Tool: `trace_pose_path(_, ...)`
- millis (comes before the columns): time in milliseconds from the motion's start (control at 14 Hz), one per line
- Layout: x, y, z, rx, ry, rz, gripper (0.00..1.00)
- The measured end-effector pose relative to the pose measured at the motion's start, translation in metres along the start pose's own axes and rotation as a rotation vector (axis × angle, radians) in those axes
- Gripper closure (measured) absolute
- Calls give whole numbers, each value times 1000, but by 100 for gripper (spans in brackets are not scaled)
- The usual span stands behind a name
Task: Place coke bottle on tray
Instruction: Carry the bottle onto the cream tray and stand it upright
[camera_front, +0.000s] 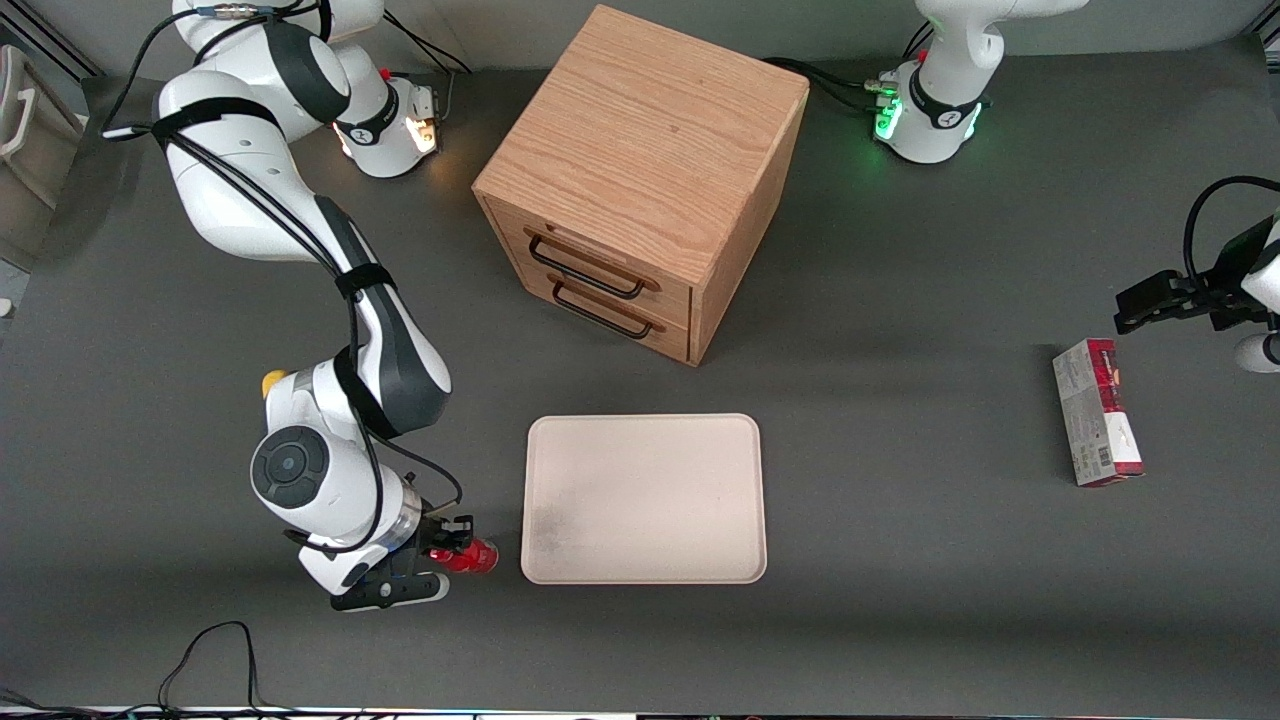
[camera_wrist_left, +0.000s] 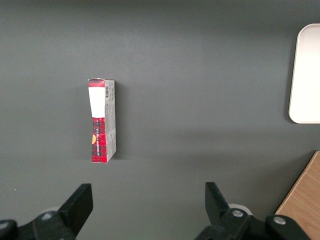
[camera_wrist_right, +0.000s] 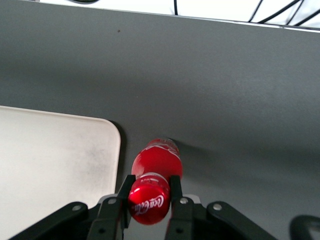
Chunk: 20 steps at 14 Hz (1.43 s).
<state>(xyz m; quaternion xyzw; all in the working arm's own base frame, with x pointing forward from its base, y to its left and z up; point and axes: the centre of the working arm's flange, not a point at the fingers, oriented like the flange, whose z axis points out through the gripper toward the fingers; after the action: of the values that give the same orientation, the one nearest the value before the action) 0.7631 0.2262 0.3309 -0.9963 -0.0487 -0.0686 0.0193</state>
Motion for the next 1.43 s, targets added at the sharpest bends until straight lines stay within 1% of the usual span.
trace_pose_path(143,1,2,-52,-12,-3,10,68)
trace_pose_path(286,-5,1,-124,-21,13,57,68)
trace_pose_path(357,-10,-5,-154,-14,29,108,68)
trace_pose_path(429,-15,-18,-173,3,44,162,68)
trace_pose_path(500,-20,-38,-180,27,50,211,68)
trace_pose_path(571,-25,-60,-178,47,51,237,68)
trace_pose_path(643,-30,-80,-171,55,42,245,68)
trace_pose_path(786,-39,-109,-150,55,22,253,68)
trace_pose_path(857,-41,-116,-138,45,20,250,68)
trace_pose_path(1000,-38,-118,-105,-1,37,240,68)
trace_pose_path(1071,-35,-118,-83,-11,48,241,68)
trace_pose_path(1143,-33,-118,-61,-15,54,241,68)
trace_pose_path(1286,-32,-119,-23,-5,62,235,68)
trace_pose_path(1429,-33,-120,-6,-1,60,232,68)
